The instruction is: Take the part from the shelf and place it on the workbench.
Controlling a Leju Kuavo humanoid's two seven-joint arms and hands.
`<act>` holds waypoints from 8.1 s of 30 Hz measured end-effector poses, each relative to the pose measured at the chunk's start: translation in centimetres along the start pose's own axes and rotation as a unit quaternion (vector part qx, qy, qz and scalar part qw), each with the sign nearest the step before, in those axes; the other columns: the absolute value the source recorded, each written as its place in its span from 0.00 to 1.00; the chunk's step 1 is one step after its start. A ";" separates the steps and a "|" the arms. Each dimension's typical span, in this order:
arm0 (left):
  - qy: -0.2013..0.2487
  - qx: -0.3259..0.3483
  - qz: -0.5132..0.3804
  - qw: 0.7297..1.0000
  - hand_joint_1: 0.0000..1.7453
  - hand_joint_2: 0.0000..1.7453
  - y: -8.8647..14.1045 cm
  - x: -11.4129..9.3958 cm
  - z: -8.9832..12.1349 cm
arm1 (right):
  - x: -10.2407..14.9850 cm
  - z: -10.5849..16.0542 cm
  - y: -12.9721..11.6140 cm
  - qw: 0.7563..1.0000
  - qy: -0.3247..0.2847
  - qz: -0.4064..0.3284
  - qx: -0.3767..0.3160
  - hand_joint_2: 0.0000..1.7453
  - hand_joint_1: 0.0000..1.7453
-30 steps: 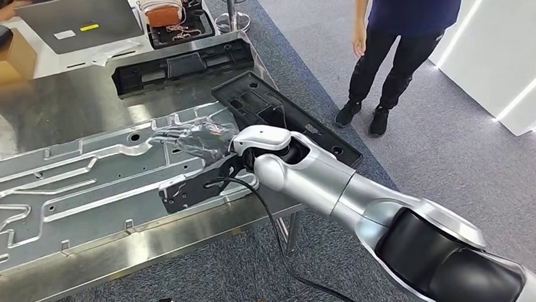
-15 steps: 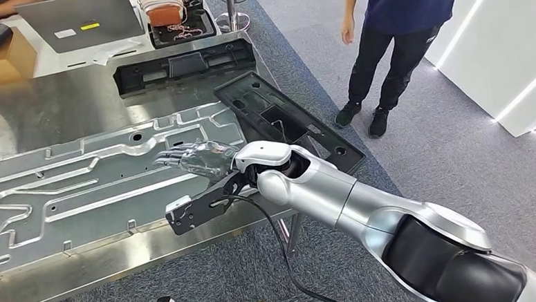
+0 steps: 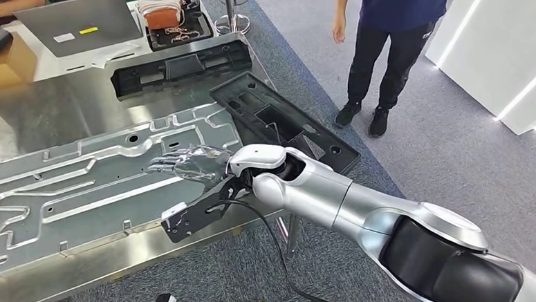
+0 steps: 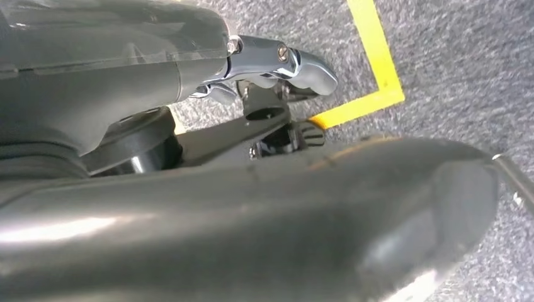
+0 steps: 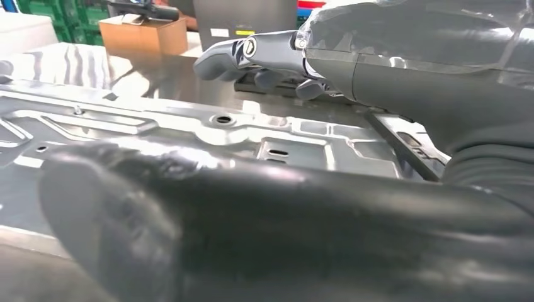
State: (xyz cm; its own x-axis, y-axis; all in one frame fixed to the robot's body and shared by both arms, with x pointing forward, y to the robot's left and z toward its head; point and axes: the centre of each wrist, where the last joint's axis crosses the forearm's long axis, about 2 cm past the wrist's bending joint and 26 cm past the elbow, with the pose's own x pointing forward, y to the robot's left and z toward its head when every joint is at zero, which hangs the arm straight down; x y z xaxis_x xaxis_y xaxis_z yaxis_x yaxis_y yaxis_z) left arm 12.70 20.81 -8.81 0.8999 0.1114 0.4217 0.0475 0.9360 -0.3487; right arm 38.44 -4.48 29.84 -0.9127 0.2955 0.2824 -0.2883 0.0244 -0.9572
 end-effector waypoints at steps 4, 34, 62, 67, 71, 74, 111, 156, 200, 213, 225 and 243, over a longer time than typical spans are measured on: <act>-0.002 0.001 0.003 1.000 0.00 0.00 0.0 -0.1 0.0 | 0.4 -0.4 -0.1 1.000 -0.008 -0.004 0.001 0.00 0.00; -0.009 0.001 0.020 1.000 0.00 0.00 -0.2 -1.3 0.2 | 1.5 -1.5 0.3 0.999 -0.030 -0.016 0.020 0.00 0.00; -0.004 0.003 0.014 1.000 0.00 0.00 0.1 -1.0 0.2 | 0.7 -1.2 0.4 0.999 0.002 -0.038 0.017 0.00 0.00; -0.001 0.007 0.014 1.000 0.00 0.00 0.3 -1.1 0.3 | 0.5 -1.2 0.5 0.999 0.005 -0.043 0.016 0.00 0.00; 0.001 0.022 0.017 1.000 0.00 0.00 0.4 -1.3 0.3 | 0.5 -1.2 0.7 0.999 0.002 -0.050 0.016 0.00 0.00; 0.005 0.037 0.015 0.999 0.00 0.00 0.5 -1.7 0.4 | 0.7 -1.4 0.7 0.998 -0.006 -0.055 0.015 0.00 0.00; -0.002 -0.010 -0.020 1.000 0.00 0.00 -2.6 -3.0 0.2 | -0.3 -1.4 1.9 0.997 0.009 -0.074 0.001 0.00 0.00; 0.056 0.067 -0.045 0.995 0.00 0.00 1.1 -3.6 1.0 | -3.0 1.4 2.6 0.989 0.008 -0.133 -0.057 0.00 0.00; 0.042 0.082 -0.064 0.994 0.00 0.00 -1.0 -1.8 0.1 | -4.4 10.8 26.6 0.916 0.218 -0.267 -0.207 0.00 0.00; 0.043 0.083 -0.073 0.993 0.00 0.00 -1.0 -1.7 0.1 | -2.2 13.7 32.1 0.871 0.316 -0.316 -0.203 0.00 0.00; 0.052 0.079 -0.092 0.991 0.00 0.00 -1.0 -1.6 0.1 | 1.4 17.1 37.8 0.793 0.474 -0.351 -0.155 0.00 0.00; 0.067 0.113 -0.168 0.977 0.00 0.00 -0.6 -1.4 0.1 | 6.7 20.3 43.0 0.691 0.592 -0.413 -0.040 0.00 0.00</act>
State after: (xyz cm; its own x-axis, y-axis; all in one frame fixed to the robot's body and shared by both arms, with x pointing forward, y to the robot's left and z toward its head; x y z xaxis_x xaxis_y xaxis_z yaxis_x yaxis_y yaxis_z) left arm 11.36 20.10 -9.08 0.8995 -0.2447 0.3620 0.2658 0.9640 -0.0087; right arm 14.03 -20.86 -8.19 0.4445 0.7224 0.5297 -0.5093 0.6902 -0.5140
